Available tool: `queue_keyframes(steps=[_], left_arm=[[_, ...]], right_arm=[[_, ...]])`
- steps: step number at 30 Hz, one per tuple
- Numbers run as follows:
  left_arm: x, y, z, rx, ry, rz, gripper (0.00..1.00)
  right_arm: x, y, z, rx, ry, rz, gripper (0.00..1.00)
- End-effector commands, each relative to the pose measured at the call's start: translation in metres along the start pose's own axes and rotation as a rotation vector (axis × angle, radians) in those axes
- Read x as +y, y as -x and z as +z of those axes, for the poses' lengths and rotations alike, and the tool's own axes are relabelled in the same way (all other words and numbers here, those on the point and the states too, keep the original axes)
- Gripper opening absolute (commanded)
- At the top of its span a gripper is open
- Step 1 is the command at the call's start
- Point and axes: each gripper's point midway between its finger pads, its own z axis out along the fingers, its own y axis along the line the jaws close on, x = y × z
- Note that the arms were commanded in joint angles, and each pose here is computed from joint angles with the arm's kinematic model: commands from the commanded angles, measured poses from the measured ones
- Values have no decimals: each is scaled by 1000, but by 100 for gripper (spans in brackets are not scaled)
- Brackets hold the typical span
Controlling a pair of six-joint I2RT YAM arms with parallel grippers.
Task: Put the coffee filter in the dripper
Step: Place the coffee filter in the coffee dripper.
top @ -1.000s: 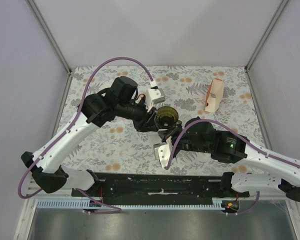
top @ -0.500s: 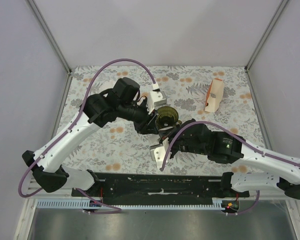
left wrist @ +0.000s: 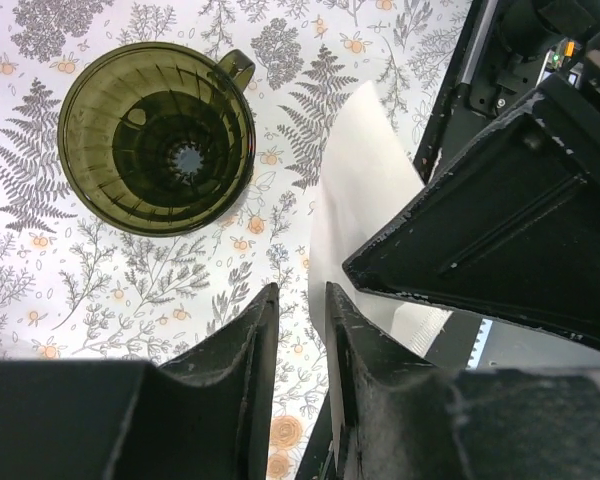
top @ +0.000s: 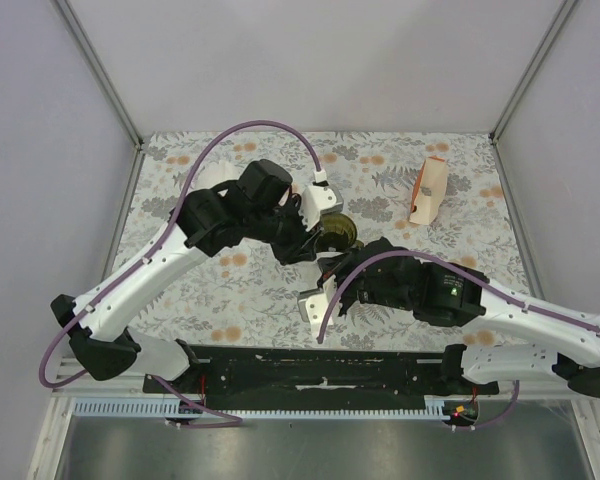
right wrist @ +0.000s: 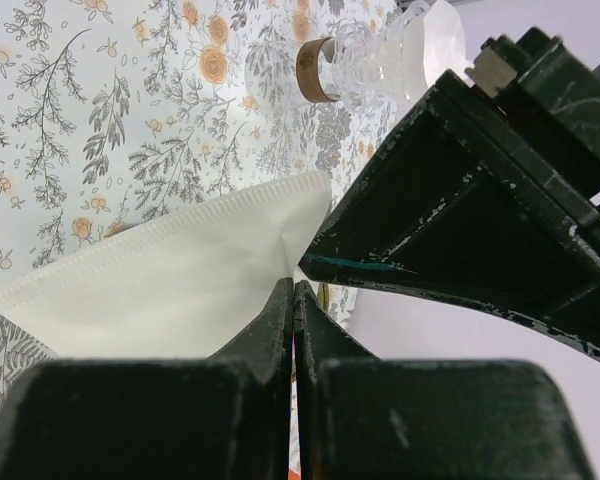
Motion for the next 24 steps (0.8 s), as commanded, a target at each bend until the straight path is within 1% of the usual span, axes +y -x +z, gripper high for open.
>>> queue_keyframes(steps=[1, 4, 8, 13, 20, 23, 24], left_arm=[[5, 18, -8, -60, 34, 13, 31], [1, 20, -8, -65, 12, 18, 31], [-31, 19, -11, -80, -158, -3, 38], [-31, 18, -11, -70, -162, -17, 40], [-33, 15, -2, -53, -184, -52, 30], [-34, 14, -2, -52, -193, -63, 23], [-33, 14, -1, -51, -194, -67, 19]], right_arm=[[-28, 19, -12, -60, -84, -18, 0], [-28, 20, -13, -65, -85, -18, 0], [-29, 18, -13, -53, -90, -23, 0], [-32, 14, -14, -27, -104, -30, 0], [-37, 19, -17, -37, -122, -35, 0], [-37, 17, -18, -30, -129, -35, 0], [-37, 16, -18, -29, -130, -35, 0]])
